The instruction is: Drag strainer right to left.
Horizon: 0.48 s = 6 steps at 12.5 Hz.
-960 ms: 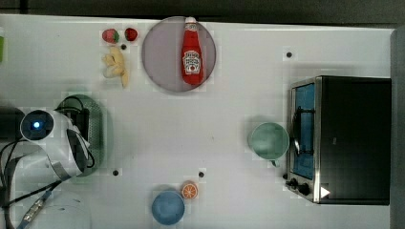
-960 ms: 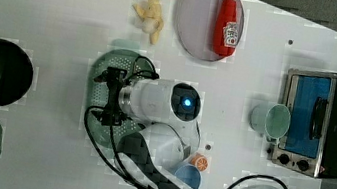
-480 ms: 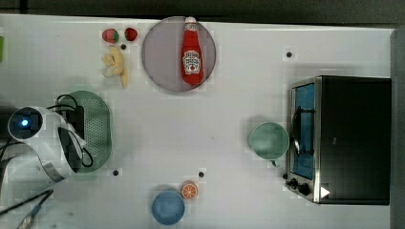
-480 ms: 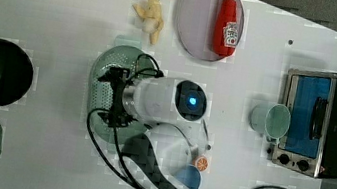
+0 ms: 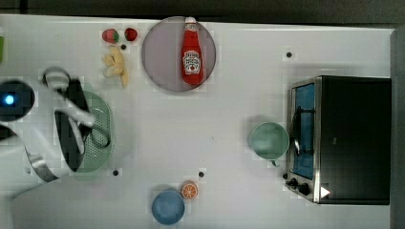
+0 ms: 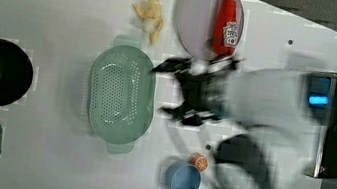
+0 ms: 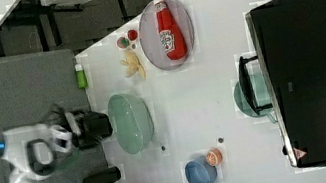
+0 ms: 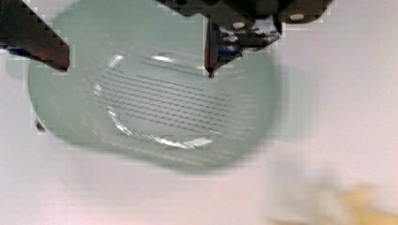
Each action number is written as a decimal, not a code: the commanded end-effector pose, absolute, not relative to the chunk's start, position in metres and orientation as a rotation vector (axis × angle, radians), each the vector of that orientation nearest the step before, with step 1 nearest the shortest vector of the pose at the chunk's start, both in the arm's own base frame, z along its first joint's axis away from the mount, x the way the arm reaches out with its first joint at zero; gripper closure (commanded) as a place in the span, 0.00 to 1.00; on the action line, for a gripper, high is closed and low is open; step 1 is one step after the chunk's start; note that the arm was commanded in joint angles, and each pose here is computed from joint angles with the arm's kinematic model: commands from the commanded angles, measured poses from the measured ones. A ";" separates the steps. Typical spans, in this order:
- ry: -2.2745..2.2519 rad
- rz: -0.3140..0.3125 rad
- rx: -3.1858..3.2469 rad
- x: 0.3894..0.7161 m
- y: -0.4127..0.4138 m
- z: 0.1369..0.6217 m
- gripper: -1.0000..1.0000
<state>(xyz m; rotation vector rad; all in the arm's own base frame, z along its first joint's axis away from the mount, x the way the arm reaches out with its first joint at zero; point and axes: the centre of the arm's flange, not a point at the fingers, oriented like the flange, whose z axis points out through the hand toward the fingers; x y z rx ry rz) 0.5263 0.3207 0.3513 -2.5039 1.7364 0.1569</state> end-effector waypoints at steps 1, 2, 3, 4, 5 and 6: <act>1.562 -0.108 -2.529 0.581 0.152 0.478 0.00; 1.496 -0.158 -2.587 0.582 0.110 0.501 0.00; 1.419 -0.196 -2.667 0.580 0.070 0.520 0.00; 1.350 -0.209 -2.744 0.574 0.031 0.533 0.00; 1.287 -0.209 -2.798 0.567 -0.003 0.544 0.00; 1.235 -0.182 -2.828 0.558 -0.032 0.552 0.00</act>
